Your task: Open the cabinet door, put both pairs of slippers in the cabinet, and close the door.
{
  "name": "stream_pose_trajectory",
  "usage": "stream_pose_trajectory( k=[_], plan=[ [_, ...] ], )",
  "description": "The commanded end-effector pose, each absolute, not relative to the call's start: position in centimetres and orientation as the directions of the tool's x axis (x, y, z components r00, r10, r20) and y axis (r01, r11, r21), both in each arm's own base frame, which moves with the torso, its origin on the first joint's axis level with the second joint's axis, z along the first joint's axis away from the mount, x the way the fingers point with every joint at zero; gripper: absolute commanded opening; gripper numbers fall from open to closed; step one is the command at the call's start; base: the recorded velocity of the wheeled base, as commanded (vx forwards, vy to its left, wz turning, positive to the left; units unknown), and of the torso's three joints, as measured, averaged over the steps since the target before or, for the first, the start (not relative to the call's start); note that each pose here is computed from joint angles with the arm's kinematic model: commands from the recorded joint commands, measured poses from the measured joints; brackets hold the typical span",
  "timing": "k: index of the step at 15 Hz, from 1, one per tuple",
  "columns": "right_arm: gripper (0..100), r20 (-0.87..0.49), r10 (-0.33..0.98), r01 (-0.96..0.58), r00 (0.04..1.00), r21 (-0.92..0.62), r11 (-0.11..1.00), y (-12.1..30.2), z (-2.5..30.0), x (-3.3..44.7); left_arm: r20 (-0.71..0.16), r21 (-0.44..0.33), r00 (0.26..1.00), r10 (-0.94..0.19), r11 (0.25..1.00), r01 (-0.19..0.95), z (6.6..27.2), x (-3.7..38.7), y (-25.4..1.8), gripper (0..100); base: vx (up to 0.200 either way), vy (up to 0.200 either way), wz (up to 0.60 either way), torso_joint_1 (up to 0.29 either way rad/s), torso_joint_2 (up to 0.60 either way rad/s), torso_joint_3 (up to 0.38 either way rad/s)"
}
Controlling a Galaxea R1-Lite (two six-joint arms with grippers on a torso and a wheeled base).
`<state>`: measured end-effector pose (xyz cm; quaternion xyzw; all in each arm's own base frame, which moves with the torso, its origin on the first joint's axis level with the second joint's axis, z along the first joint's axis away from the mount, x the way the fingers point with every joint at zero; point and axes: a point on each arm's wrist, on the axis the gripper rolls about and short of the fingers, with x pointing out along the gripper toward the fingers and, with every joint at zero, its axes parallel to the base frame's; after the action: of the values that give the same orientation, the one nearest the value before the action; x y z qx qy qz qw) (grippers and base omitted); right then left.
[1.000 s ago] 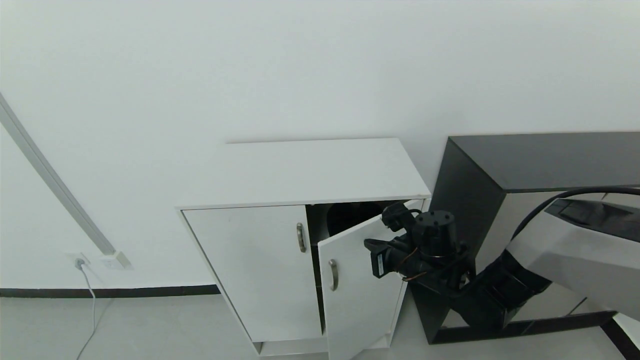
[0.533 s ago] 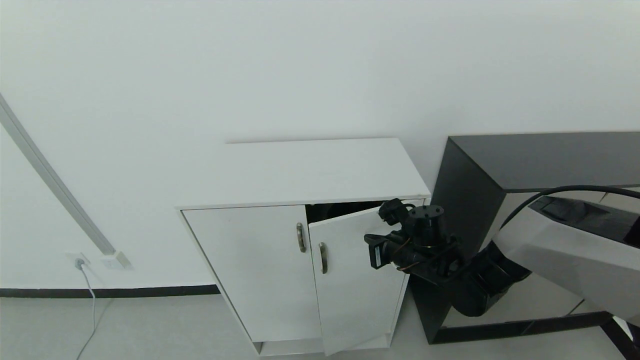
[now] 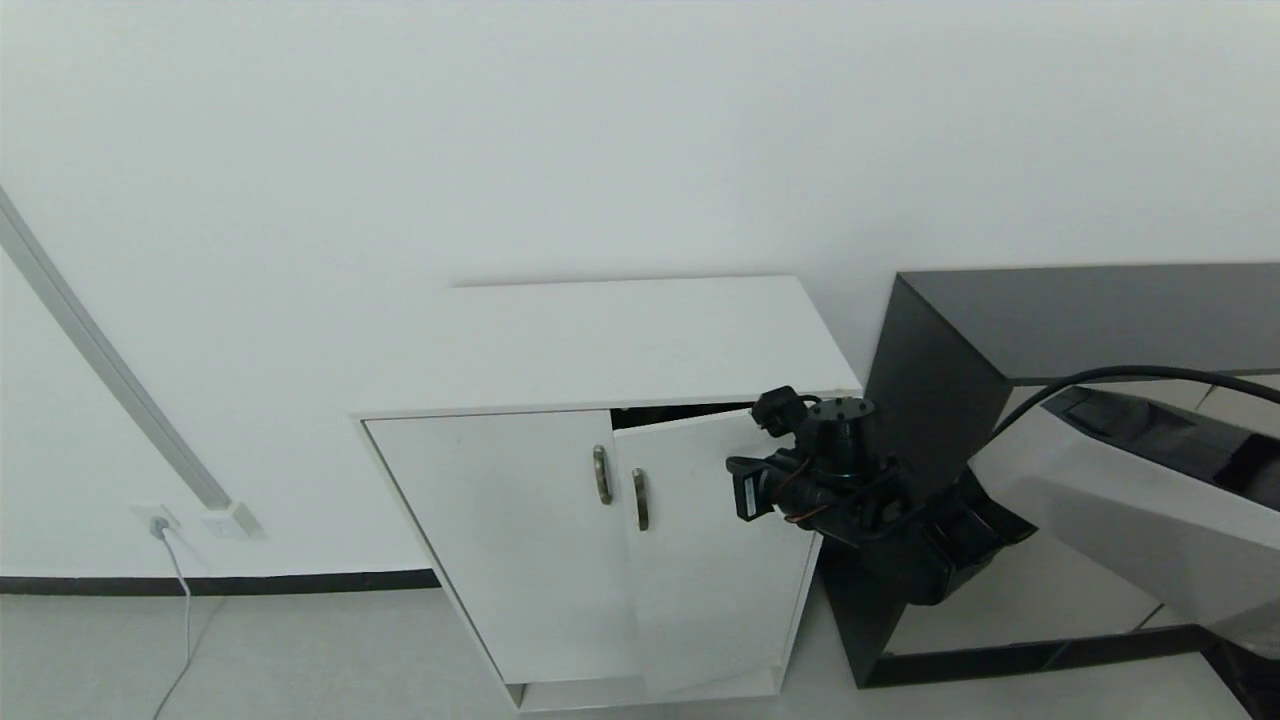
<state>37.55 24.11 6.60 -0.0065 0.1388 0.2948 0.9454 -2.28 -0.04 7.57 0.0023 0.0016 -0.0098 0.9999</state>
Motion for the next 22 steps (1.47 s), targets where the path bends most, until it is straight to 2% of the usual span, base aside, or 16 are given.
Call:
stream_pose_trajectory(
  k=[1, 22],
  plan=[
    [0, -0.266, 0.550, -0.554, 0.791, 0.069, 0.830, 24.0, 6.6, 38.0, -0.003, 0.005, 1.000, -0.020, 1.000, 0.020, 7.6, -2.3, 0.0, 0, 0.000, 0.000, 0.00, 0.000, 0.00, 0.000],
    [0, -0.250, 0.540, -0.541, 0.803, 0.072, 0.838, 24.1, 7.1, 39.3, -0.003, 0.005, 1.000, -0.020, 1.000, 0.020, 7.6, -2.3, 0.0, 0, 0.000, 0.000, 0.00, 0.000, 0.00, 0.000]
  ],
)
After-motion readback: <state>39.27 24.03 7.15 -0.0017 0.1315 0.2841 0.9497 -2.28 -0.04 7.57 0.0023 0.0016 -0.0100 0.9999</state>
